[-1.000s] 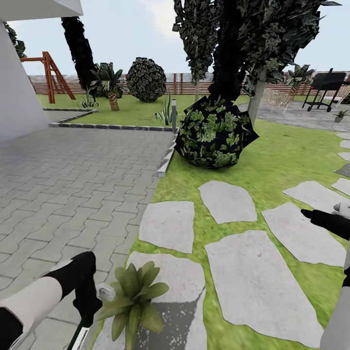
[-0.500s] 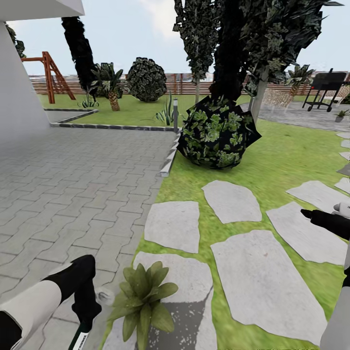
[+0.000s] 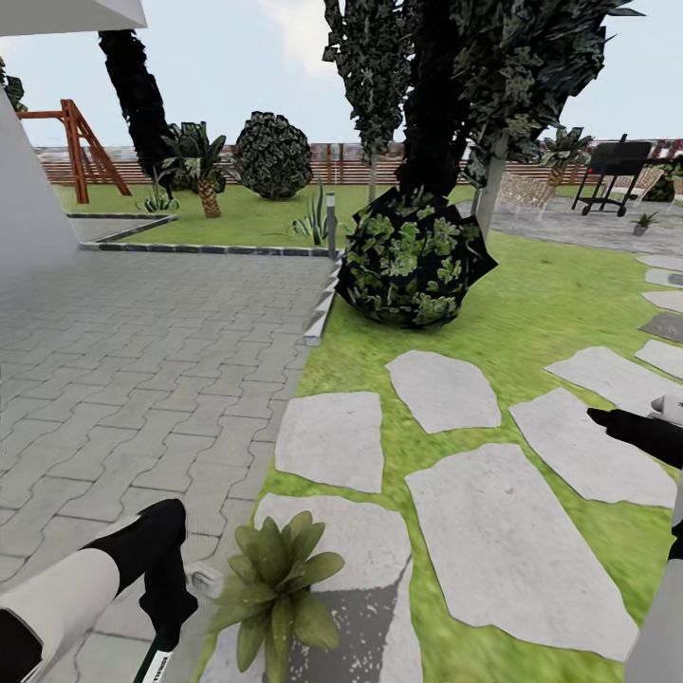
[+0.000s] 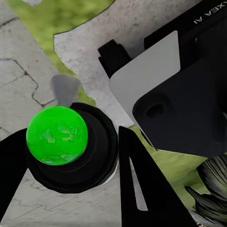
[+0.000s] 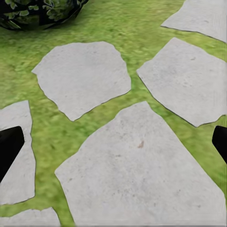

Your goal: Pick up the pesticide atomizer in the garden and spray insectifuge to fully cover both potted plants in the garden.

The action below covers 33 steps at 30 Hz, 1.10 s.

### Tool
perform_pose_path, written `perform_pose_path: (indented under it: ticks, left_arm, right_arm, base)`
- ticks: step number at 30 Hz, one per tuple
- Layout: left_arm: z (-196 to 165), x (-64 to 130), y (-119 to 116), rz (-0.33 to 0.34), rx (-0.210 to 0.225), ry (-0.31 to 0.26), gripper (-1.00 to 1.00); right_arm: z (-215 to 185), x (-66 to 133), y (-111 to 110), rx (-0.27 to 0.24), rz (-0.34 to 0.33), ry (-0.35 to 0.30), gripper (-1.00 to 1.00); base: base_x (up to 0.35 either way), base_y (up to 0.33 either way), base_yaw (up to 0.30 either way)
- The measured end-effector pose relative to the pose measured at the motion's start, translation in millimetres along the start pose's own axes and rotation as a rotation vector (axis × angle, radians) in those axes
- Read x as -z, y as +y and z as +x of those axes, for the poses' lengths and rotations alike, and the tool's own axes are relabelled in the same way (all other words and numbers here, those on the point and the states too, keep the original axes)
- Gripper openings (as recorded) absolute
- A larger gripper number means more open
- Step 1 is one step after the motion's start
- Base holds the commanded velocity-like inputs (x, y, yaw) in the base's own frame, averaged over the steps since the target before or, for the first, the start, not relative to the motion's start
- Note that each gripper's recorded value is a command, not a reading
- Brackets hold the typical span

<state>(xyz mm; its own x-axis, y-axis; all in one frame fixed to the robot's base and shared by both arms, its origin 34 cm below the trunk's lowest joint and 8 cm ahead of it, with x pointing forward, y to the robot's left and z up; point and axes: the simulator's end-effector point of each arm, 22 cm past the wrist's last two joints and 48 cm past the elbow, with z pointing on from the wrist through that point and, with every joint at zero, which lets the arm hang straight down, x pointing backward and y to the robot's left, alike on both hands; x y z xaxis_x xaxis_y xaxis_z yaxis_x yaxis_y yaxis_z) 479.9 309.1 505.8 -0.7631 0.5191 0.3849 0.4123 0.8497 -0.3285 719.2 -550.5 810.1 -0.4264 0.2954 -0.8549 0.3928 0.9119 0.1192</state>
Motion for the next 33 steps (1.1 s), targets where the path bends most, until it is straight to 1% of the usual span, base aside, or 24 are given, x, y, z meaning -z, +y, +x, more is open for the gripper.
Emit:
perform_pose_path:
  ticks: [5,12,20,30,33]
  left_arm:
    - [0.3,0.1,0.3,-0.003,-0.001,0.002,-1.0]
    - [0.4,1.6,0.1,-0.005,-0.002,-0.001,-1.0]
    - [-0.1,2.0,0.1,-0.007,-0.004,-0.003,-1.0]
    - [-0.2,-2.5,-0.1,-0.002,-0.005,0.006,-1.0]
    - [-0.7,-5.2,0.6,0.002,-0.004,0.012,-1.0]
  right_arm:
    - [-0.4,0.4,-0.2,0.0,0.0,-0.001,1.0]
    - [-2.2,1.8,0.2,-0.002,-0.002,-0.004,1.0]
    - [-2.4,2.0,0.4,-0.002,-0.002,-0.004,1.0]
    - [3.9,-2.4,-0.2,0.002,0.002,0.008,1.0]
    - [7.1,-5.7,-0.2,0.003,0.003,0.015,1.0]
  base:
    - [0.0,0.227,-0.174]
    - [0.0,0.114,-0.229]
    - [-0.014,0.03,-0.03]
    - [-0.304,-0.085,0.0]
    - [-0.107,-0.008,0.0]
